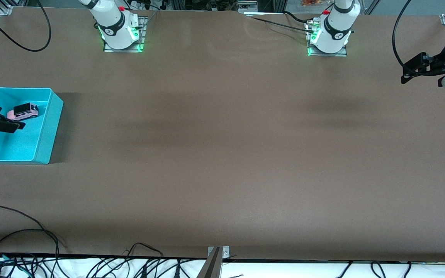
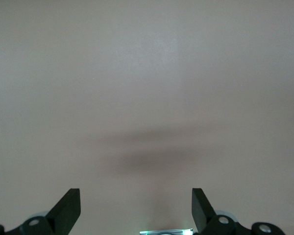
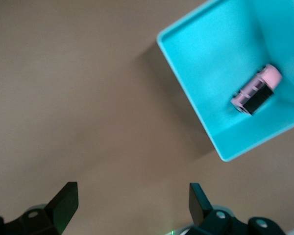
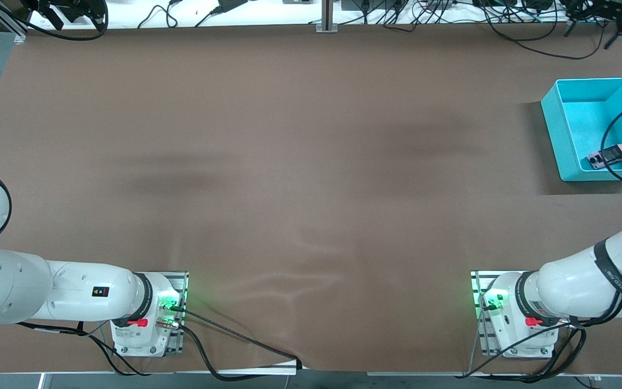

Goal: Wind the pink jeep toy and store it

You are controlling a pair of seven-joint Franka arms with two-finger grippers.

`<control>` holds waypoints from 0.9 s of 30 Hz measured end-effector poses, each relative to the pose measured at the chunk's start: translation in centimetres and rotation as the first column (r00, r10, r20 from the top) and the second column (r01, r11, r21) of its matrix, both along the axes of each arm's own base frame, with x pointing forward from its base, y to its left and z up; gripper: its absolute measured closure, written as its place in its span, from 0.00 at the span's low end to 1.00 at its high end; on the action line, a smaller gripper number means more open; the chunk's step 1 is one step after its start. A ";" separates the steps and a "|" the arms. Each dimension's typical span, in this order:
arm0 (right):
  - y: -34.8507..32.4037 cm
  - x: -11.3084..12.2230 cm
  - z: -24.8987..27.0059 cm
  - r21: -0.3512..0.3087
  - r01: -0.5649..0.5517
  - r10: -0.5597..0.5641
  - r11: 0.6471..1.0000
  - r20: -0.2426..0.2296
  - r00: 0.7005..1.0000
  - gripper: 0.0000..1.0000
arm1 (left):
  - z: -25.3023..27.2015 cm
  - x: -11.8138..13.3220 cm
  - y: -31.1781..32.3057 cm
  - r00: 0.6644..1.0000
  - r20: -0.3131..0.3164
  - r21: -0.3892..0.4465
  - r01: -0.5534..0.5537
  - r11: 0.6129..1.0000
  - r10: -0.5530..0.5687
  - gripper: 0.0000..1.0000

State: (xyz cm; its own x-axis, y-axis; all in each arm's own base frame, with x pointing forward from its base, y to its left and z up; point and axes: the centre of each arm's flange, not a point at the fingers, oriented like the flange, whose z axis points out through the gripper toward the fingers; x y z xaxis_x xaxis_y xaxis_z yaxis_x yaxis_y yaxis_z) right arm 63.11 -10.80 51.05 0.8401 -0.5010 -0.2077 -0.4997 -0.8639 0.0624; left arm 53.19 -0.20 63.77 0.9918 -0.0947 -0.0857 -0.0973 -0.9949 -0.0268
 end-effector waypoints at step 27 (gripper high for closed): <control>7.8 -6.1 6.5 -0.030 -0.472 0.465 0.881 0.235 0.854 0.00 | 0.0 0.0 0.0 1.000 0.000 0.000 -0.001 1.000 0.001 0.00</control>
State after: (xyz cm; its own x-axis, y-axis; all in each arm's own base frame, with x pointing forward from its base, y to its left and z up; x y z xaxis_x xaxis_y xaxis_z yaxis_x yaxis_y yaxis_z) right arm 57.02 -3.00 57.55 0.9994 -0.0333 0.0111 -0.0330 -0.9990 -0.0309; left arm 53.19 -0.16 63.77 0.9919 -0.0941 -0.0857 -0.0967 -0.9950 -0.0268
